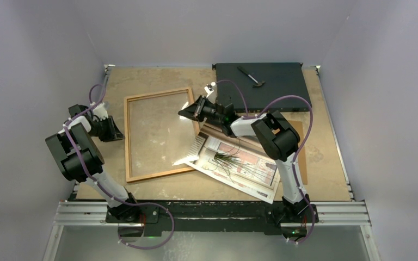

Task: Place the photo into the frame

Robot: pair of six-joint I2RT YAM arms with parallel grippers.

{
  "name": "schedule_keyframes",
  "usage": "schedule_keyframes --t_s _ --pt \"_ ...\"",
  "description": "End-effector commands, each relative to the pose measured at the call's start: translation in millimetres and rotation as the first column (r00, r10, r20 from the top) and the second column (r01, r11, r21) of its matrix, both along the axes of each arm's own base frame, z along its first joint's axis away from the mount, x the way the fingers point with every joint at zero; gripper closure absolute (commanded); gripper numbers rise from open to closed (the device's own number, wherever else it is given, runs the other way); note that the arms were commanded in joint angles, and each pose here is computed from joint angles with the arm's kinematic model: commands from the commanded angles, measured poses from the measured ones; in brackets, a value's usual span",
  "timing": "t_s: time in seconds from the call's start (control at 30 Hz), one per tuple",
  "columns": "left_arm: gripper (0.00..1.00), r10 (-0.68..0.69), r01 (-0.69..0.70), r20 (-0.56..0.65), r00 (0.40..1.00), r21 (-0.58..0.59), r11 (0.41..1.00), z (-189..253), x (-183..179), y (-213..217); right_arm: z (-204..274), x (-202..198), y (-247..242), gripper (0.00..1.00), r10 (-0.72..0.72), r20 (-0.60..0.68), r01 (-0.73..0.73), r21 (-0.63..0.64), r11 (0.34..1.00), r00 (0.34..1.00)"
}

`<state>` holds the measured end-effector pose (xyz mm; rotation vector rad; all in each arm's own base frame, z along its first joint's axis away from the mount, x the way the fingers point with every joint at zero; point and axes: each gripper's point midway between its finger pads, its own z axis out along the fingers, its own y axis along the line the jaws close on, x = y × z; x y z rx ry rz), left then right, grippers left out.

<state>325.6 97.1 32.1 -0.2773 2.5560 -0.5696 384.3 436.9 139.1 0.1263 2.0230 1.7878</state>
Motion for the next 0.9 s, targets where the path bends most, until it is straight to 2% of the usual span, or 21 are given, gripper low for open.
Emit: schedule_keyframes --t_s 0.0,0.27,0.87 --pt "0.85 -0.013 0.013 -0.018 1.000 0.019 1.000 -7.7 -0.8 0.2 61.2 -1.5 6.2 1.00 0.018 0.170 -0.035 0.095 0.995 0.985" --pt "0.85 -0.011 0.012 -0.021 1.000 0.016 1.000 -8.7 -0.8 0.2 72.2 -8.8 6.2 1.00 0.034 0.223 -0.064 0.131 0.989 0.974" --pt "0.85 -0.007 0.007 -0.014 1.000 0.007 1.000 -2.8 2.6 0.1 32.8 0.4 13.2 1.00 0.067 0.147 -0.080 0.085 0.993 0.987"
